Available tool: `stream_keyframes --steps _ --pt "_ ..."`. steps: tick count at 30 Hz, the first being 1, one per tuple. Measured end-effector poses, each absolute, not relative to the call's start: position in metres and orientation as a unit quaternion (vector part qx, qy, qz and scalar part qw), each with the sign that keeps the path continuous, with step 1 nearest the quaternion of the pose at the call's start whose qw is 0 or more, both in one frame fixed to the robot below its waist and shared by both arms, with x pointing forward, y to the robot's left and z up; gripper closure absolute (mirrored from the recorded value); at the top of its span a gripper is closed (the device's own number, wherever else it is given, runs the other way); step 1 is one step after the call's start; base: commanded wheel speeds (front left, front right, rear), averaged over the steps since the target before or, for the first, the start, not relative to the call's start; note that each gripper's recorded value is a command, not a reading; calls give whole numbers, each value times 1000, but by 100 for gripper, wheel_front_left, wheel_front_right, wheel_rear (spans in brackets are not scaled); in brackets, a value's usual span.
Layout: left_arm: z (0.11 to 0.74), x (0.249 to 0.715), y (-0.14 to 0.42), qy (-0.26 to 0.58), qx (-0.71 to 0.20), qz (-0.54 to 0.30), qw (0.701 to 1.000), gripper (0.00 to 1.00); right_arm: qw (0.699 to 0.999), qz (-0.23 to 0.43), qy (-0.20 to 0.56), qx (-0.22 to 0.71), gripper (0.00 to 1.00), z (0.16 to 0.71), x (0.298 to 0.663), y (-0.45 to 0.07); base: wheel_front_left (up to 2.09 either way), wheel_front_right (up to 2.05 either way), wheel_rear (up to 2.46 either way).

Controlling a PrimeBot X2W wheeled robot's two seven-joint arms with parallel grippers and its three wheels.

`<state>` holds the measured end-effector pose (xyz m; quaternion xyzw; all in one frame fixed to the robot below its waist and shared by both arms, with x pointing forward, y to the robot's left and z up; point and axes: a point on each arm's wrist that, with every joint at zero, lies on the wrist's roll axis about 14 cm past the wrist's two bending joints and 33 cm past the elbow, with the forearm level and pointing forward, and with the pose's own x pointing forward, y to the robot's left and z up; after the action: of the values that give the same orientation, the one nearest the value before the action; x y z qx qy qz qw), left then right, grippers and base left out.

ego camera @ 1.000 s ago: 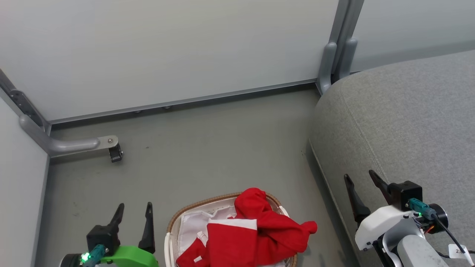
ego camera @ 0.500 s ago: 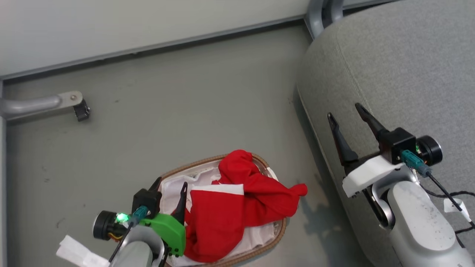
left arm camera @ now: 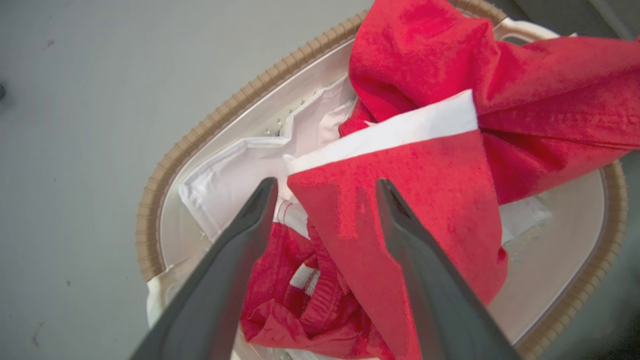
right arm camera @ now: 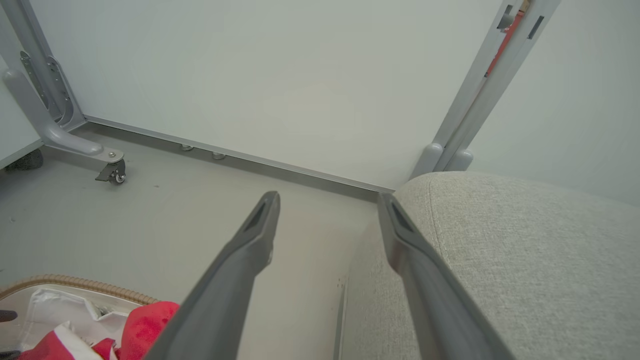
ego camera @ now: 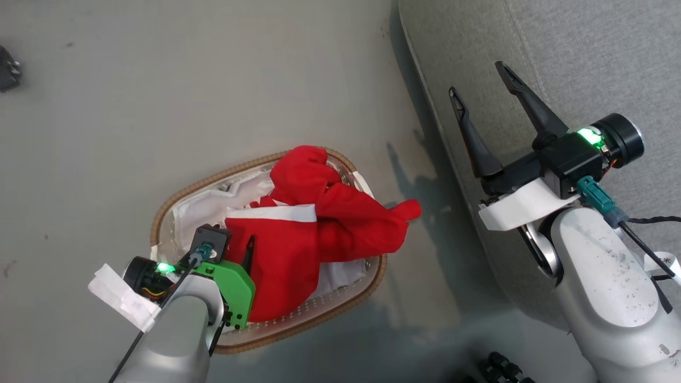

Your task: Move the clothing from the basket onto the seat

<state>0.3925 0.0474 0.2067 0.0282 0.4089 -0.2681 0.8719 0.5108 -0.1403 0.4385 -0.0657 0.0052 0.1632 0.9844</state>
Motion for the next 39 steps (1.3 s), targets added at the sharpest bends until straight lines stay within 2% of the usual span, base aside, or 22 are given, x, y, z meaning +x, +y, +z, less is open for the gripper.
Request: stream_keyframes --steps 8,18,19,28,32,39 --pt "149 371 43 496 4 -262 828 0 983 158 54 -72 0 387 515 -152 0 0 0" --pt "122 361 21 521 -38 -269 809 0 980 158 95 -71 0 346 515 -156 0 0 0" --pt "123 360 17 519 -43 -274 808 100 980 159 96 -70 0 346 514 -155 0 0 0" --pt "154 350 1 498 -74 -286 815 100 982 158 84 -67 0 367 509 -153 0 0 0" --pt "172 354 10 485 -85 -264 830 100 983 151 79 -67 0 381 500 -156 0 0 0" --pt "226 370 17 408 -98 -259 870 100 985 142 76 -59 0 404 474 -157 0 0 0"
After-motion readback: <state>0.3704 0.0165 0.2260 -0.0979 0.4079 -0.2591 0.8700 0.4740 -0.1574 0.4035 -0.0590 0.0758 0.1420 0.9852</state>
